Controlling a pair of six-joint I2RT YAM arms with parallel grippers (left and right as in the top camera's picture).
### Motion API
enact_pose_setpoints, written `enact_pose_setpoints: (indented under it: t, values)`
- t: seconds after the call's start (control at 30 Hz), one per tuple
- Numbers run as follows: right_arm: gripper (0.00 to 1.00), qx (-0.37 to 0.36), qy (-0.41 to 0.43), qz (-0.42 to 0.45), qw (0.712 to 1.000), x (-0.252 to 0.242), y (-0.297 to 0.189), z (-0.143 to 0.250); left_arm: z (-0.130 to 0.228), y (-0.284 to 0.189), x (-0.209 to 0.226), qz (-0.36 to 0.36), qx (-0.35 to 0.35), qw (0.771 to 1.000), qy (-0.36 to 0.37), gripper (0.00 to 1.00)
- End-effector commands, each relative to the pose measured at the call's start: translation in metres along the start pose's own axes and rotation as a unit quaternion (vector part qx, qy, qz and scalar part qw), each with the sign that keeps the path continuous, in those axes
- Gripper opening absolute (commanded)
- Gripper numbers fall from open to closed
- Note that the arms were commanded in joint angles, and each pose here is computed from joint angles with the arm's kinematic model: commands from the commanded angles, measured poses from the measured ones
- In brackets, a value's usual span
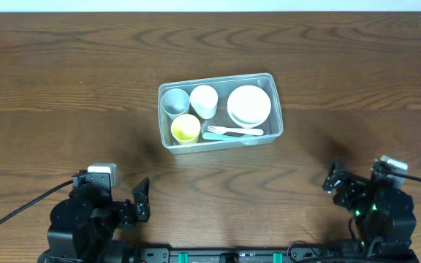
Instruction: Pack container
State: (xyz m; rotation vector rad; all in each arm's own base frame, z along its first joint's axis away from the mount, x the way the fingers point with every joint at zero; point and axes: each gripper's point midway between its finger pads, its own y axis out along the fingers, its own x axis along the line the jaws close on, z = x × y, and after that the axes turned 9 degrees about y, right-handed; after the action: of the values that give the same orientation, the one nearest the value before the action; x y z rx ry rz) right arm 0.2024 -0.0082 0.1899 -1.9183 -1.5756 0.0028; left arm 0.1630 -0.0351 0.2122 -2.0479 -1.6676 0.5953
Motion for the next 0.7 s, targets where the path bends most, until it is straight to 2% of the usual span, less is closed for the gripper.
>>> enact_pose_setpoints:
  t: [0.0,0.23,0.4,0.47,0.67]
  values:
    - [0.99,-0.036,-0.121,-0.068,0.990,0.020,0.002,0.001,0.002,0.002,0.001,-0.003,0.003,1.000,-0.003,0.98]
    - [0.99,-0.204,-0.124,-0.135,0.962,0.038,0.009,-0.026,0.002,0.002,0.001,-0.003,0.003,1.000,-0.003,0.98]
    - [0.99,-0.269,-0.124,-0.157,0.942,0.040,0.020,-0.027,0.002,0.002,0.001,-0.003,0.003,1.000,-0.003,0.98]
    - [0.99,-0.271,-0.126,-0.157,0.941,0.037,0.027,-0.020,0.002,0.002,0.001,-0.003,0.003,1.000,-0.003,0.98]
    - [0.99,-0.175,-0.138,-0.129,0.966,0.020,0.052,0.021,0.002,0.002,0.001,-0.003,0.003,1.000,-0.003,0.98]
